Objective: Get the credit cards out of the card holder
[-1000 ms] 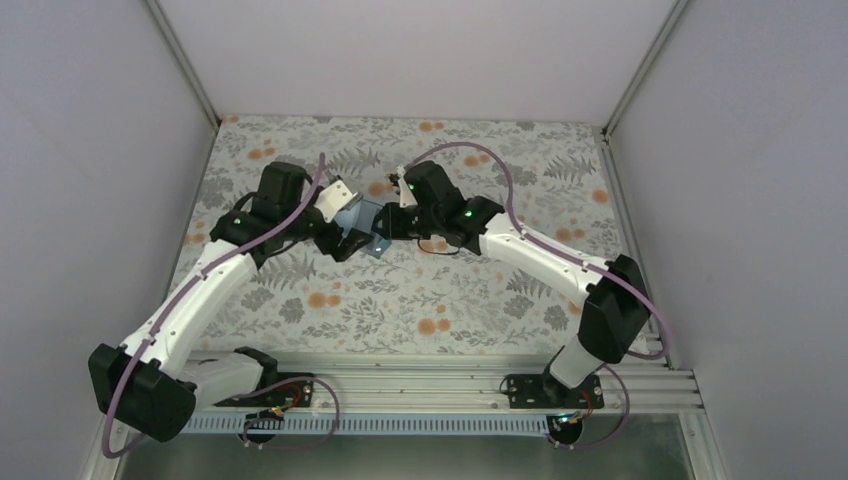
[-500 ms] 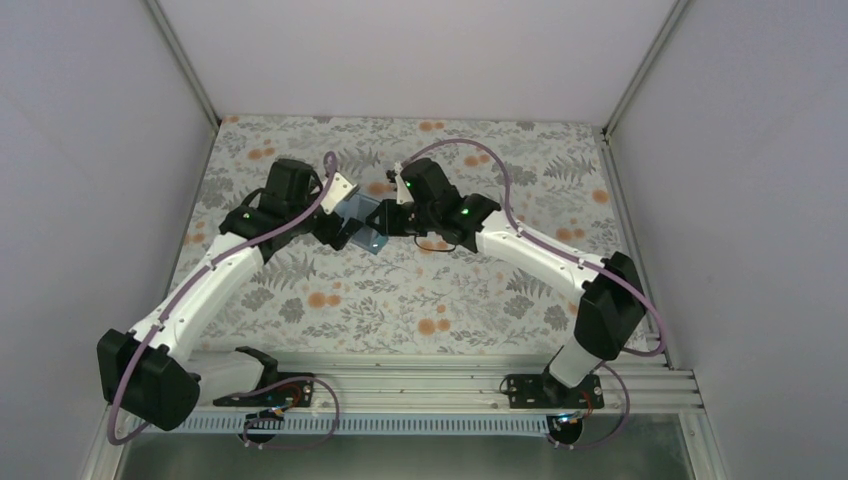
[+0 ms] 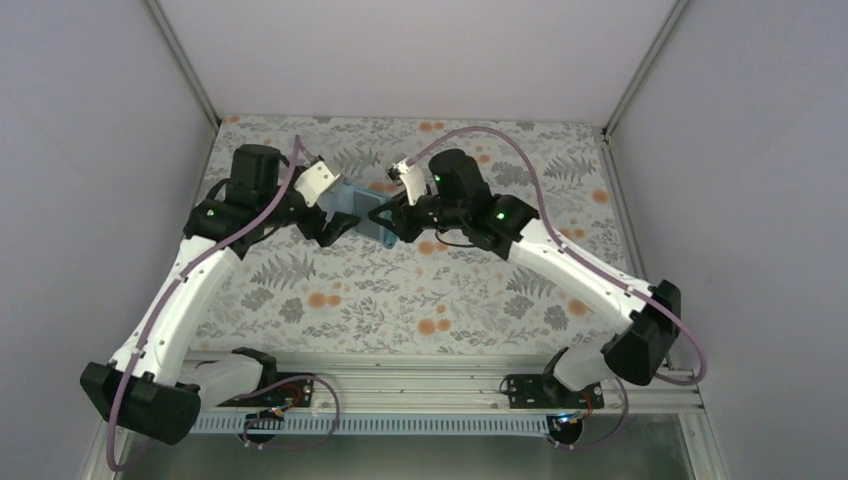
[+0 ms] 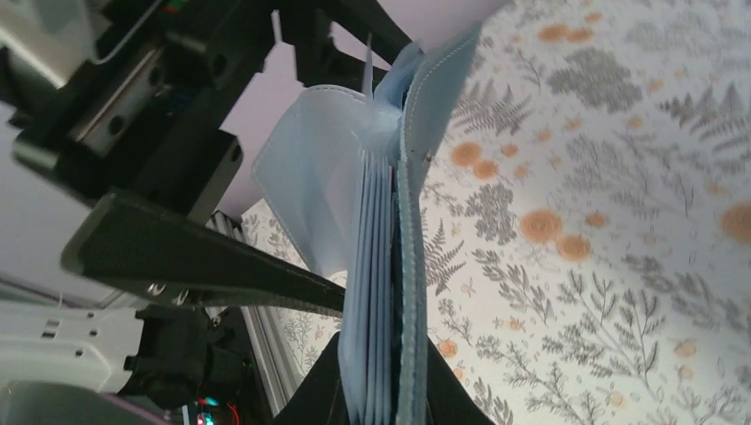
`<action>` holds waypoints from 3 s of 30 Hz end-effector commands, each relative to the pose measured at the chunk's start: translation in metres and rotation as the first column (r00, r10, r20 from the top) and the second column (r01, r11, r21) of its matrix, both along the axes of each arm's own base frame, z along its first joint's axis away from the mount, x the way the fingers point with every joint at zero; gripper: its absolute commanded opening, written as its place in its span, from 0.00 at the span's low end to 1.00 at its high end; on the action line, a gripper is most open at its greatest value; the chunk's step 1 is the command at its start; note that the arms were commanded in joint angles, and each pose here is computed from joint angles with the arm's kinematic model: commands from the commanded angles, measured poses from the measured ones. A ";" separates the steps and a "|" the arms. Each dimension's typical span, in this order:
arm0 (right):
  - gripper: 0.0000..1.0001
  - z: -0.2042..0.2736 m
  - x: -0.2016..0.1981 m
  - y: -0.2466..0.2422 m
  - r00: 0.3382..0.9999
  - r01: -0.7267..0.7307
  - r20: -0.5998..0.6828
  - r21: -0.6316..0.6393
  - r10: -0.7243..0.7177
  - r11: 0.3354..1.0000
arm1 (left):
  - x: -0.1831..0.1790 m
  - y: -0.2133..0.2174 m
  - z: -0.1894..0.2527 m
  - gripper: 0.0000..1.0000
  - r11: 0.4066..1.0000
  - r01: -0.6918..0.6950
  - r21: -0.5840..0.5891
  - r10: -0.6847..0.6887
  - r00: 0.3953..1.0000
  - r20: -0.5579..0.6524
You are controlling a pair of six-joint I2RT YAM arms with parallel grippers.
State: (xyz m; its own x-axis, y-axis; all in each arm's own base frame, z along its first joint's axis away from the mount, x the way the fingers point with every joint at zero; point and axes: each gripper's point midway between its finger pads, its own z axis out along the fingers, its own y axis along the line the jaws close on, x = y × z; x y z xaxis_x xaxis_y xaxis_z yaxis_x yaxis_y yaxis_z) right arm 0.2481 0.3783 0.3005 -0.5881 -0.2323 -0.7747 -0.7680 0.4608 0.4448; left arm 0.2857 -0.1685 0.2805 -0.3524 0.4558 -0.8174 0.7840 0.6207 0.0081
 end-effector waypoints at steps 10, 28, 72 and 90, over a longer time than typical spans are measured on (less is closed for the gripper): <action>0.04 0.062 -0.057 -0.019 0.903 -0.314 0.324 0.049 0.283 0.948 | -0.054 -0.011 0.049 1.00 0.969 0.242 -0.056 -0.240 0.969 0.053; 0.04 0.064 -0.057 -0.039 0.893 -0.300 0.358 0.022 0.272 0.954 | -0.052 0.002 0.064 1.00 0.982 0.185 0.020 -0.186 0.977 0.100; 0.78 0.046 0.067 -0.100 0.924 0.289 0.262 -0.007 -0.277 0.957 | -0.034 0.005 0.047 0.02 0.981 -0.018 -0.195 -0.008 0.991 -0.132; 0.99 0.043 -0.017 -0.054 0.903 -0.360 0.319 0.190 0.289 0.914 | -0.076 -0.019 0.047 0.02 0.918 0.215 -0.334 -0.276 0.950 -0.147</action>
